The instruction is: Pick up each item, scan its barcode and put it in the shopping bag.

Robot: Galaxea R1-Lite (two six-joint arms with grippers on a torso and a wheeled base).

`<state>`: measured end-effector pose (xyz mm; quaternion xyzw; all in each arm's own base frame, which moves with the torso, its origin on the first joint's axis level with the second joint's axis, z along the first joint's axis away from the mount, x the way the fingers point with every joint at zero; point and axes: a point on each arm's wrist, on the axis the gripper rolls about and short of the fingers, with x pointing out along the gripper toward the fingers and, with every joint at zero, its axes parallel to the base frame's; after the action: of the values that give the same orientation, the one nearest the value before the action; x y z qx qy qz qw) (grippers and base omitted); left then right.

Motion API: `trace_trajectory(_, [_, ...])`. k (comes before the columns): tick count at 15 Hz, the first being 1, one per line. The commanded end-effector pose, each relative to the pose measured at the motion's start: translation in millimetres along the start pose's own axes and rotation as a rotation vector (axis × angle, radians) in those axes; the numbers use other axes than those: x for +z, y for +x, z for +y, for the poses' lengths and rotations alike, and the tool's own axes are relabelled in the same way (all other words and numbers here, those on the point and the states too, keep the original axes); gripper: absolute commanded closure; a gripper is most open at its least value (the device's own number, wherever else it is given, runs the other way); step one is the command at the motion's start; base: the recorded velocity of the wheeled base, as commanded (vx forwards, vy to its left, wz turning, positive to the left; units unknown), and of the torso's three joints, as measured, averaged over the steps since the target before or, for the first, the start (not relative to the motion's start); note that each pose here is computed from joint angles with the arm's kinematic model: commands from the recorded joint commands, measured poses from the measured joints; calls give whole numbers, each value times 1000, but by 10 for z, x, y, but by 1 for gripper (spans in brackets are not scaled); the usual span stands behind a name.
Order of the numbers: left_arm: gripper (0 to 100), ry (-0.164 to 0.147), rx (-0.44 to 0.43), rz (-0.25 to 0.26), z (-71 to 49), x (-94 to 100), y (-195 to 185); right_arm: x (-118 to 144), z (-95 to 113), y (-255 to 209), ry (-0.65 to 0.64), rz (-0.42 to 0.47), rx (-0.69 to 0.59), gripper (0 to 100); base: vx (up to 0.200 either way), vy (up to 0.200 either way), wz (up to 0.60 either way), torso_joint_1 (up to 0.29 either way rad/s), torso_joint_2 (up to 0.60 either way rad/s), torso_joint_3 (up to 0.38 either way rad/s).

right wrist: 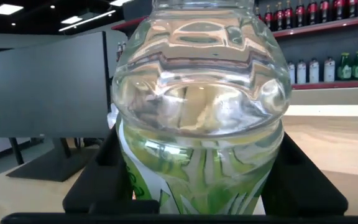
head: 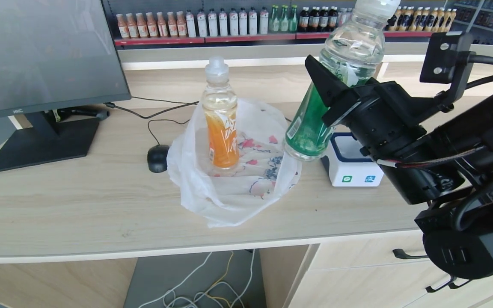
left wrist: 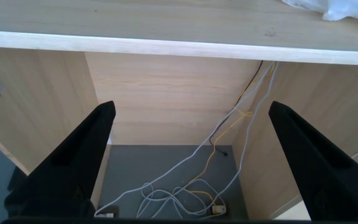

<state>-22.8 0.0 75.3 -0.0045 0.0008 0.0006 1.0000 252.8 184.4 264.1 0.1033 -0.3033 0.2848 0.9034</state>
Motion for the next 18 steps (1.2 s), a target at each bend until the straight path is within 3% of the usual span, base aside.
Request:
trace_trajectory(1, [0,0,0,0,0,0,0,-12,1,1,2,-1,0,100,0,200,0,2,2,2])
trace_trajectory(3, [0,1,0,0,0,0,0,-37,0,-3,13,2,-2,100,0,200,0,-2,0,2])
trace_trajectory(9, [0,4,0,0,0,0,0,-300,-15,13,6,62,-6,100,0,0,0,0,0,0])
trace_trajectory(16, [0,4,0,-2,0,2,0,-404,-258,-33,-44,100,-65,100,0,0,0,0,0,0])
trace_trajectory(18, [0,4,0,-2,0,2,0,-407,-434,-62,-118,111,-96,100,0,0,0,0,0,0])
